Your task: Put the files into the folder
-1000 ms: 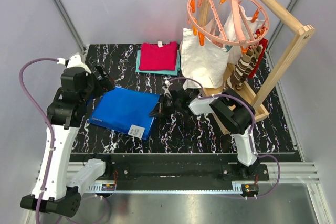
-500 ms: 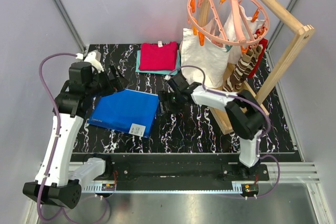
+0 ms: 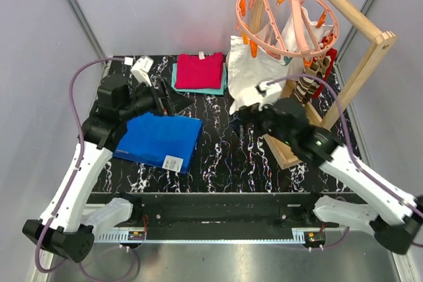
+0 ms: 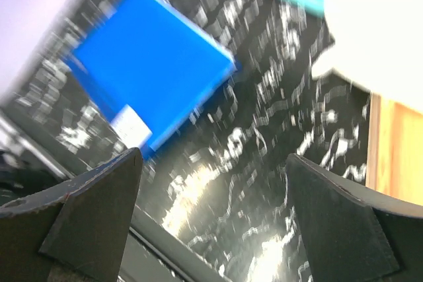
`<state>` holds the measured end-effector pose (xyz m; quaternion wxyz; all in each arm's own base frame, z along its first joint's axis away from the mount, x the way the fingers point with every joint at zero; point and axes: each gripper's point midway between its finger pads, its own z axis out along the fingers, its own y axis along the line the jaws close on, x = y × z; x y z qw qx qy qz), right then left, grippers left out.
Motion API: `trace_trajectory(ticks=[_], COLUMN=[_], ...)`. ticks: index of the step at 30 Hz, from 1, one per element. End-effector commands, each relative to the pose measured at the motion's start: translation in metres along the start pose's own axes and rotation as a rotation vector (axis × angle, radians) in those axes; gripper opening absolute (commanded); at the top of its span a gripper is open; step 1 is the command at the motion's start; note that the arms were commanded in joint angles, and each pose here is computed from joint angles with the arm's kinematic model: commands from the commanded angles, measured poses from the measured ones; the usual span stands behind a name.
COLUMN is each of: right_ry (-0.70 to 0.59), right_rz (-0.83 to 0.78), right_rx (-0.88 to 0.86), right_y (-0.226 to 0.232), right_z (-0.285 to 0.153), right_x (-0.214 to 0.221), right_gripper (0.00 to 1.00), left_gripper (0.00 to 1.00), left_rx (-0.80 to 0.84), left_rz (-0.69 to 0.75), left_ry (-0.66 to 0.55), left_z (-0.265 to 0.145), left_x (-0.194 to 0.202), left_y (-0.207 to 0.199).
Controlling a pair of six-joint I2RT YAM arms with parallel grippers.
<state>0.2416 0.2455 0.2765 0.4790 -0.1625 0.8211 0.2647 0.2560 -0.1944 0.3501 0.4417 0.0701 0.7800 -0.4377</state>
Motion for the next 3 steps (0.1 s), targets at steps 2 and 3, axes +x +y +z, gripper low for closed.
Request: trace_trajectory(ticks=[2,3], right_ry=[-0.239,-0.27], right_rz=[-0.051,-0.055], right_rx=[-0.166,-0.181], right_y=[0.023,0.023], right_z=[-0.04,-0.048], right_x=[-0.036,-0.038], right_gripper=[1.0,1.0], left_gripper=[0.99,0.99], left_rx=[0.221,0.26], left_rz=[0.102,0.126], left_ry=[-0.054,-0.075], left_z=[-0.002,-0.004], left_x=[-0.008,-0.011], left_y=[-0.056,-0.066])
